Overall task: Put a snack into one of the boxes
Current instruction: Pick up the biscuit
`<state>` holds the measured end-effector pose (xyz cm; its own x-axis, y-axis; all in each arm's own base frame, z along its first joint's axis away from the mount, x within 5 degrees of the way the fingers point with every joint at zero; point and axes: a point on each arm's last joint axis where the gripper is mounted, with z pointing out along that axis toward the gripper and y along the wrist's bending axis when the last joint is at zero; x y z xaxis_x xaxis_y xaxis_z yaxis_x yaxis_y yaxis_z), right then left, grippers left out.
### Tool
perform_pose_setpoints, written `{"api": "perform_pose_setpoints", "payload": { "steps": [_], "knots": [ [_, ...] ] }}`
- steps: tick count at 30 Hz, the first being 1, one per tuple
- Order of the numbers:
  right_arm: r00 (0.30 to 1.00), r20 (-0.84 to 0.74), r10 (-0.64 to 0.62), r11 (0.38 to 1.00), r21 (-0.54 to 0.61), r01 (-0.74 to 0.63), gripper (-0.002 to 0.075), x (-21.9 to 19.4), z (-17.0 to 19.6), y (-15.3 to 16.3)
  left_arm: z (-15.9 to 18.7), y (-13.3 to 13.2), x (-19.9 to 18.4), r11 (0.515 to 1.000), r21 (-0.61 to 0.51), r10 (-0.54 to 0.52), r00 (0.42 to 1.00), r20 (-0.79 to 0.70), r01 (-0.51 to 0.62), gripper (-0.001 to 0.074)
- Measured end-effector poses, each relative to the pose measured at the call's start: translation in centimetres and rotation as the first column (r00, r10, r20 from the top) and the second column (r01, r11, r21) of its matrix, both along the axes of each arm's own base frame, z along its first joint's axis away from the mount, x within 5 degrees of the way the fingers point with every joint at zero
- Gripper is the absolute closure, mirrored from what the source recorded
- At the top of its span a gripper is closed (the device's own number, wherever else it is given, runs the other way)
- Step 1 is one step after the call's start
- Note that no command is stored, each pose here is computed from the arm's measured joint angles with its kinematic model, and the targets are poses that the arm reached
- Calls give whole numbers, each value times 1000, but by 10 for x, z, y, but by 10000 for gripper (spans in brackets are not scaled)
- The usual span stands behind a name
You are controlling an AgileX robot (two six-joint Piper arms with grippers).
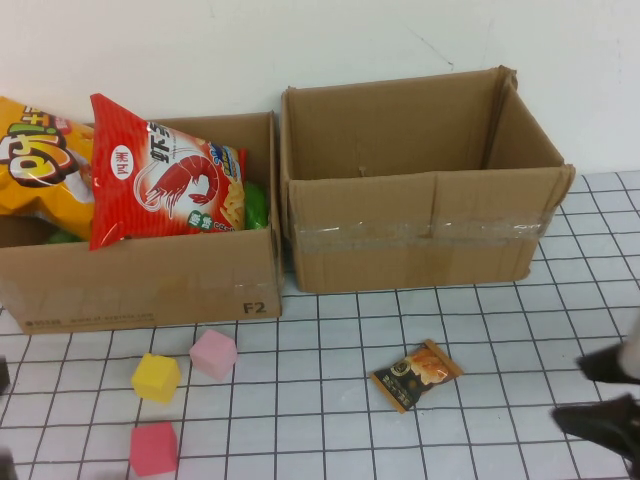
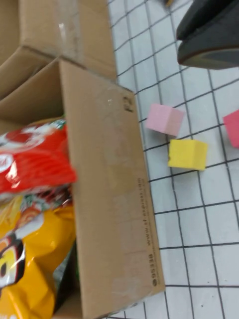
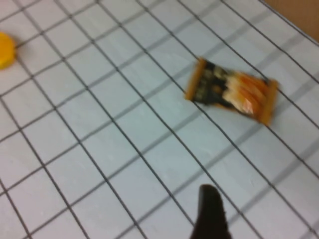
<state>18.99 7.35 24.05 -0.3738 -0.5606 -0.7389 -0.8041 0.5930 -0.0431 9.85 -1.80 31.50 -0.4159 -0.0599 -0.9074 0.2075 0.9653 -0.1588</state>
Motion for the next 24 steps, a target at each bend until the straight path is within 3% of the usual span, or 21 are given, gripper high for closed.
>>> {"api": "perform_pose_setpoints", "payload": {
  "steps": [6, 13, 17, 21, 24],
  "knots": [
    [997, 21, 71, 996, -55, -70, 265, 31, -9, 29, -22, -4, -22, 999, 45, 12, 998, 58, -15, 735],
    [990, 64, 124, 984, -137, -114, 258, 57, -31, 80, -44, -4, -21, 1000, 15, 26, 1000, 5, -26, 736],
    [989, 50, 137, 977, -170, -127, 202, 66, -51, 105, -46, -4, -21, 1000, 10, 24, 1000, -1, -24, 735],
    [998, 12, 56, 986, -155, -53, 120, 82, -70, 119, -46, -5, -21, 1000, 7, 15, 1000, -10, -15, 735],
    [1000, 5, 18, 988, -153, -17, 101, 94, -78, 124, -46, -5, -21, 1000, -3, 11, 1000, -10, -11, 735]
  ]
}}
